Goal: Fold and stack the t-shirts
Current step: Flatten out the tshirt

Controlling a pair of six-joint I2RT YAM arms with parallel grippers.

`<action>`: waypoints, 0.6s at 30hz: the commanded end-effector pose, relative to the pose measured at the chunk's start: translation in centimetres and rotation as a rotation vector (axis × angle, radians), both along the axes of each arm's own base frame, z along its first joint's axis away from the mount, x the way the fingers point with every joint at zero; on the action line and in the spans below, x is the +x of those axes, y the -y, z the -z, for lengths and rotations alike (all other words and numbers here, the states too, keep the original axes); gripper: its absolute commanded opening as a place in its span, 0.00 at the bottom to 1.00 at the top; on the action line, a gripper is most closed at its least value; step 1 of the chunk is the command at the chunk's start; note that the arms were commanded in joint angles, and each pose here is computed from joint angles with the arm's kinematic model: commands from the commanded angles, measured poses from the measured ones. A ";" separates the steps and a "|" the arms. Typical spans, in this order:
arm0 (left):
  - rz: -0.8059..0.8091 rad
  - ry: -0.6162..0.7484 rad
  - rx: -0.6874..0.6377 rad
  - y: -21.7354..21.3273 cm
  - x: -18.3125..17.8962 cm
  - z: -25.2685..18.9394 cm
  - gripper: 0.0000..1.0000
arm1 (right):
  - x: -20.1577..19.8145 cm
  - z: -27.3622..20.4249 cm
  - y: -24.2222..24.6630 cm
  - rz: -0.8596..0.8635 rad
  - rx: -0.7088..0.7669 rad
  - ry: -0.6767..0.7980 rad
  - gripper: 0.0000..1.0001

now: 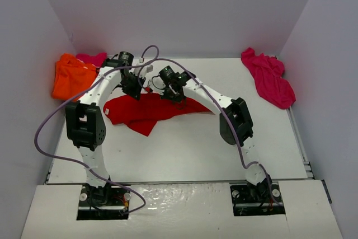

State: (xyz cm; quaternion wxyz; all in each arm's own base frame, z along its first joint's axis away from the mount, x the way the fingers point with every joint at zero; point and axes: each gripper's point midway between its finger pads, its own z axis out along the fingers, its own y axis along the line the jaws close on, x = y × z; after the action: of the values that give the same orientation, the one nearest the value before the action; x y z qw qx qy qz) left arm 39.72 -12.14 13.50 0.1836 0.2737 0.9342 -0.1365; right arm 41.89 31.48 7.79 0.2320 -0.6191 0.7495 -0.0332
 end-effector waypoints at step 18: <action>0.033 -0.126 0.126 1.8 1.6 7.6 0.00 | -2.5 -15.7 3.0 0.041 0.153 0.269 0.00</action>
State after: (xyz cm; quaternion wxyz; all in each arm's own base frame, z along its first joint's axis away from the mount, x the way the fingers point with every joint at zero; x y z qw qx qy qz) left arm 39.10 -14.27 3.28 0.0612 0.2937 0.9456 -0.1261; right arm 39.37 29.60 15.23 0.2814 -0.6031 0.7450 -0.0452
